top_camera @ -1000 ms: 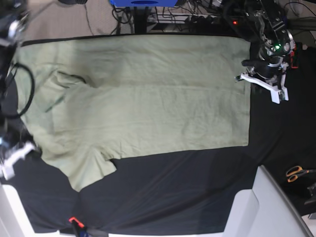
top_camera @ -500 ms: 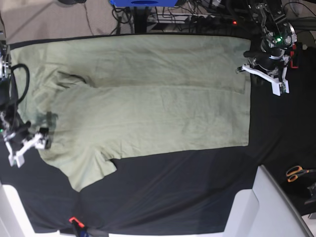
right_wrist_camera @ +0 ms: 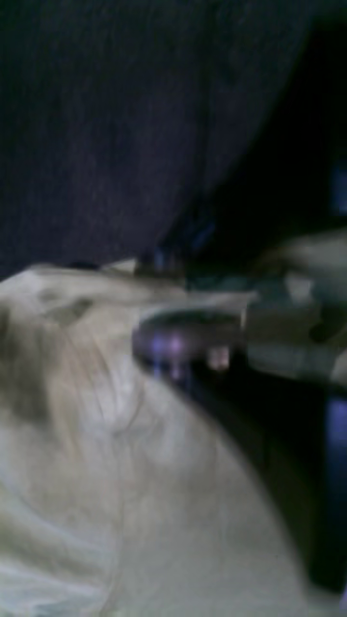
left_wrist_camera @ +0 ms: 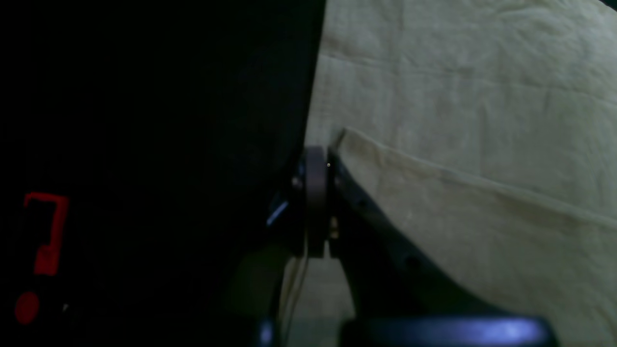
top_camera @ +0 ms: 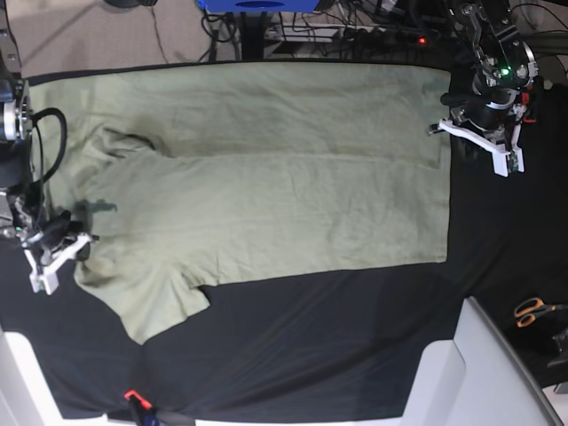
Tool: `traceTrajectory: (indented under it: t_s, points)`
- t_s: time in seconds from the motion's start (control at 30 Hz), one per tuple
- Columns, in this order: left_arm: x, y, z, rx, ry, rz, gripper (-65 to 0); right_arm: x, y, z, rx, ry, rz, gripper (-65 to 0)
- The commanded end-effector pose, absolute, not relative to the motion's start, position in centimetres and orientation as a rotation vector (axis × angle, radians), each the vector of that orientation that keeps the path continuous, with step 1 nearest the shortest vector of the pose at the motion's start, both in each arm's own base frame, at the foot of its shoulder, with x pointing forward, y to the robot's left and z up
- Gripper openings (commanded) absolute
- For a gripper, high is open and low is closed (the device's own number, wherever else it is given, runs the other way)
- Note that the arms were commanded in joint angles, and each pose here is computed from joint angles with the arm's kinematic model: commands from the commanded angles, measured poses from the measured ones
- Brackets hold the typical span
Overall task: Fold the T-shirt properly
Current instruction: 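Pull the grasped sleeve section with the right gripper toward the hem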
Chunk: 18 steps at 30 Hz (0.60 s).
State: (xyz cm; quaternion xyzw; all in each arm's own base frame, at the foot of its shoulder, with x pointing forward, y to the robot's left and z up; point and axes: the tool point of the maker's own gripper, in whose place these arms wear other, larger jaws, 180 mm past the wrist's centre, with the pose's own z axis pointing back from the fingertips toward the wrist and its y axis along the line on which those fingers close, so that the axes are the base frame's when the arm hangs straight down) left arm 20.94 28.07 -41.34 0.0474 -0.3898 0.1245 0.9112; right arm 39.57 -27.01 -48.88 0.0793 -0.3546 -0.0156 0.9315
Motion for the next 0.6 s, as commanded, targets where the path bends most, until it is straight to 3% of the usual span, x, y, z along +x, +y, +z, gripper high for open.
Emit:
traceTrajectory:
  t_s: [0.0,0.37,0.57]
  points:
    - [21.5,28.4,-40.4,0.108,-0.839,0.252,-65.0,41.4,-28.0,-46.9,0.153,-0.788,-0.037,-65.0]
    - [21.5,28.4,-40.3,0.113,-0.839,0.248,-65.0,40.7,-27.9,-47.2,0.160,-0.746,-0.028,-65.0]
    - [21.5,28.5,-40.3,0.115,-0.838,0.246,-65.0,40.1,-28.4,-44.7,0.158,-0.805,-0.028,-65.0]
